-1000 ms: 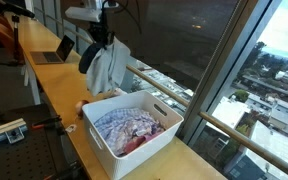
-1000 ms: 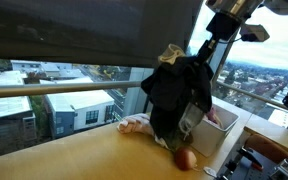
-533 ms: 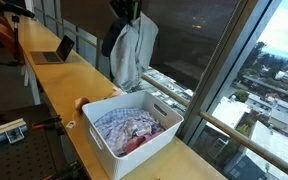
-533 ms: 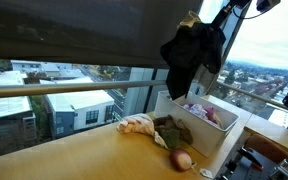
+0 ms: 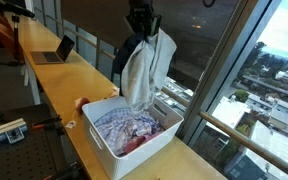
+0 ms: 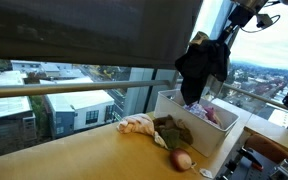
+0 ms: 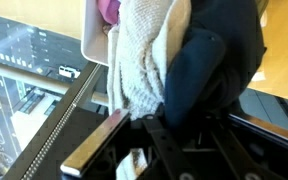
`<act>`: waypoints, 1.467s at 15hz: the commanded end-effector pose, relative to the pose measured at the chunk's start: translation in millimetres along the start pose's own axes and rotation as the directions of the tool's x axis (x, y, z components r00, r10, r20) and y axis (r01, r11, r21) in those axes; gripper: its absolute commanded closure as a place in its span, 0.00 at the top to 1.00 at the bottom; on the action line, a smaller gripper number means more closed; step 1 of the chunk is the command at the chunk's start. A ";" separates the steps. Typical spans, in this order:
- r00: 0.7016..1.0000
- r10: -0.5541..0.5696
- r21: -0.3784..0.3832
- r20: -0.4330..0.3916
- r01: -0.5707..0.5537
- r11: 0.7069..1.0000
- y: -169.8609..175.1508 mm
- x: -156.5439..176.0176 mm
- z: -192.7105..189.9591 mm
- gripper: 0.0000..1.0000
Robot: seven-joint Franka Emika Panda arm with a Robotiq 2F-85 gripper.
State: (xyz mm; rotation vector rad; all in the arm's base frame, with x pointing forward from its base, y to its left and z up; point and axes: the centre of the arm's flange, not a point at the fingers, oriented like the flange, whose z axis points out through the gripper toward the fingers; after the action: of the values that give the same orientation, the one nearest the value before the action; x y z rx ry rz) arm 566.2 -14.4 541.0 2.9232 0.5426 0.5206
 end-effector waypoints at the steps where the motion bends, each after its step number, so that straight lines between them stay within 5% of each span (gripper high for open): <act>1: 0.999 0.018 0.009 0.029 -0.019 1.000 13.6 -15.6 27.0 0.05; 8: 0.993 0.030 0.022 0.112 -0.033 0.999 11.1 -39.3 74.6 0.05; 9: 0.992 0.029 0.021 0.121 -0.032 0.999 8.7 -41.9 78.5 0.44; 10: 0.992 0.026 0.021 0.125 -0.029 0.999 6.2 -42.7 79.9 0.46; 17: 0.998 -0.004 0.019 0.069 0.003 1.000 -19.1 -26.1 52.5 0.95; 22: 0.995 -0.101 0.032 0.021 0.100 0.994 -80.8 -1.5 41.7 1.00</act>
State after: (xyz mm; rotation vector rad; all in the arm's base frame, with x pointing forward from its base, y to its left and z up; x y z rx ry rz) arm 557.6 19.9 483.5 2.9389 0.6290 0.4257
